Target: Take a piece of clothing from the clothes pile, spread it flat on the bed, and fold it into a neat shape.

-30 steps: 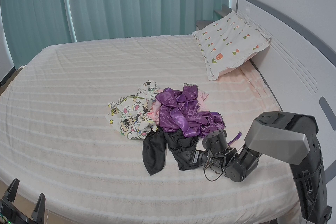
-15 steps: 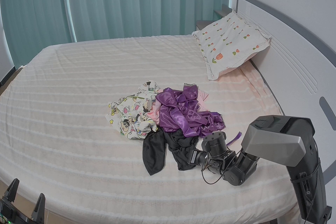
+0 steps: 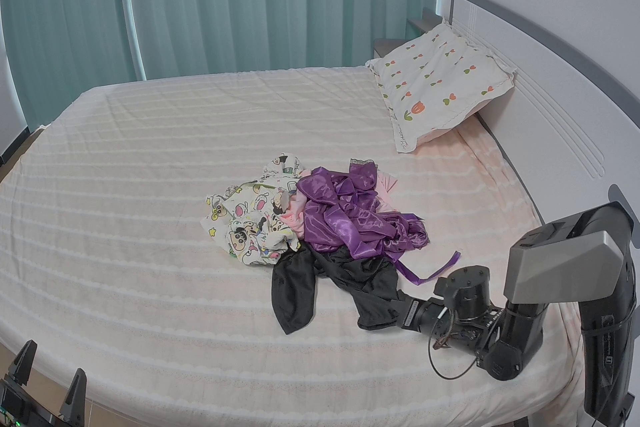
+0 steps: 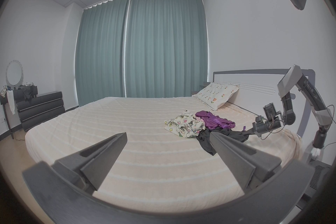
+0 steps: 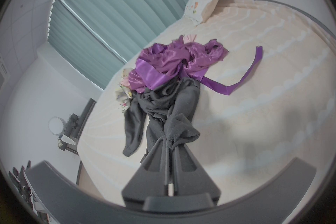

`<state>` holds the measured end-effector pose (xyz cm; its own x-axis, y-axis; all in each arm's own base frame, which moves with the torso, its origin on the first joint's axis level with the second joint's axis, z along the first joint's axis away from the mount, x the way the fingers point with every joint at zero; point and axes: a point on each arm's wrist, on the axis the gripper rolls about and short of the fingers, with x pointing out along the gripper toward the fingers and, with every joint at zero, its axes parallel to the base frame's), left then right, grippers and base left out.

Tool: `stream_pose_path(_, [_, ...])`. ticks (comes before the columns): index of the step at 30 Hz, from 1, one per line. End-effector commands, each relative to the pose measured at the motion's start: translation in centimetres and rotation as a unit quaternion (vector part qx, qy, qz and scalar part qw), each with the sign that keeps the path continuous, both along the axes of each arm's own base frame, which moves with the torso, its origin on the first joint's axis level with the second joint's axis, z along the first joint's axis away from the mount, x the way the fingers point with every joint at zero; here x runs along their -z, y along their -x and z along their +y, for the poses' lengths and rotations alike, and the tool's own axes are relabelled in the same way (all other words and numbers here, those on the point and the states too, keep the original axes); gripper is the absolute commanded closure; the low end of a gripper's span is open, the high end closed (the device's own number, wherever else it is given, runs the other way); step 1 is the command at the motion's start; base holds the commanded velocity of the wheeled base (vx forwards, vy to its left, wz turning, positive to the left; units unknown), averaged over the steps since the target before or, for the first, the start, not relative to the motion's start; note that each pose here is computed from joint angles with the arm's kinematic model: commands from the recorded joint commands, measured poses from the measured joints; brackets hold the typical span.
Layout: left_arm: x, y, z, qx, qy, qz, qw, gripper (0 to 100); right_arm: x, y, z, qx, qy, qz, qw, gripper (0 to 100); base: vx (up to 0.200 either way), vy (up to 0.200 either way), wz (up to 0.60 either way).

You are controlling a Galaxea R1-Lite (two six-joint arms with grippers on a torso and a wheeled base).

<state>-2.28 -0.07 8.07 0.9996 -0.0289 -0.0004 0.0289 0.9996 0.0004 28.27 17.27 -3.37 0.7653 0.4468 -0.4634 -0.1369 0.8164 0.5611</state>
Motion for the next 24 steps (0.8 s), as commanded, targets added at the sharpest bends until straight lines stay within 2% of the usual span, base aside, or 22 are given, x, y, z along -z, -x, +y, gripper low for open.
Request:
stream_pose_path(1, [0.5, 0.0, 0.0, -0.001, -0.002, 0.002, 1.0000, 0, -0.9, 3.8, -2.2, 0.000, -0.020, 0.015, 0.9997, 100, 0.000, 0.000, 0.00])
stream_pose_path(2, [0.5, 0.0, 0.0, -0.001, -0.002, 0.002, 1.0000, 0, -0.9, 3.8, -2.2, 0.000, -0.020, 0.015, 0.9997, 100, 0.000, 0.000, 0.00])
stream_pose_path(7, [0.5, 0.0, 0.0, 0.000, -0.004, 0.000, 1.0000, 0, -2.2, 5.1, -2.4, 0.022, -0.070, 0.042, 0.9965, 100, 0.000, 0.000, 0.00])
stream_pose_path(19, [0.3, 0.0, 0.0, 0.002, -0.011, -0.008, 0.9999, 0, -2.8, 5.4, -2.4, 0.023, -0.076, 0.039, 0.9961, 100, 0.000, 0.000, 0.00])
stream_pose_path(20, [-0.3, 0.1, 0.0, 0.006, -0.001, -0.018, 0.9998, 0, -2.7, 5.5, -2.4, 0.022, -0.075, 0.041, 0.9961, 100, 0.000, 0.000, 0.00])
stream_pose_path(22, [-4.0, 1.0, 0.0, 0.021, 0.068, -0.074, 0.9947, 0, -2.7, 5.6, -2.3, 0.020, -0.074, 0.041, 0.9962, 100, 0.000, 0.000, 0.00])
stream_pose_path(23, [-6.0, 1.0, -0.1, 0.029, 0.086, -0.079, 0.9927, 0, -2.7, 5.6, -2.4, 0.020, -0.074, 0.043, 0.9962, 100, 0.000, 0.000, 0.00])
stream_pose_path(24, [-6.5, 0.8, -0.1, 0.030, 0.084, -0.076, 0.9931, 0, -2.7, 5.6, -2.3, 0.020, -0.074, 0.042, 0.9962, 100, 0.000, 0.000, 0.00])
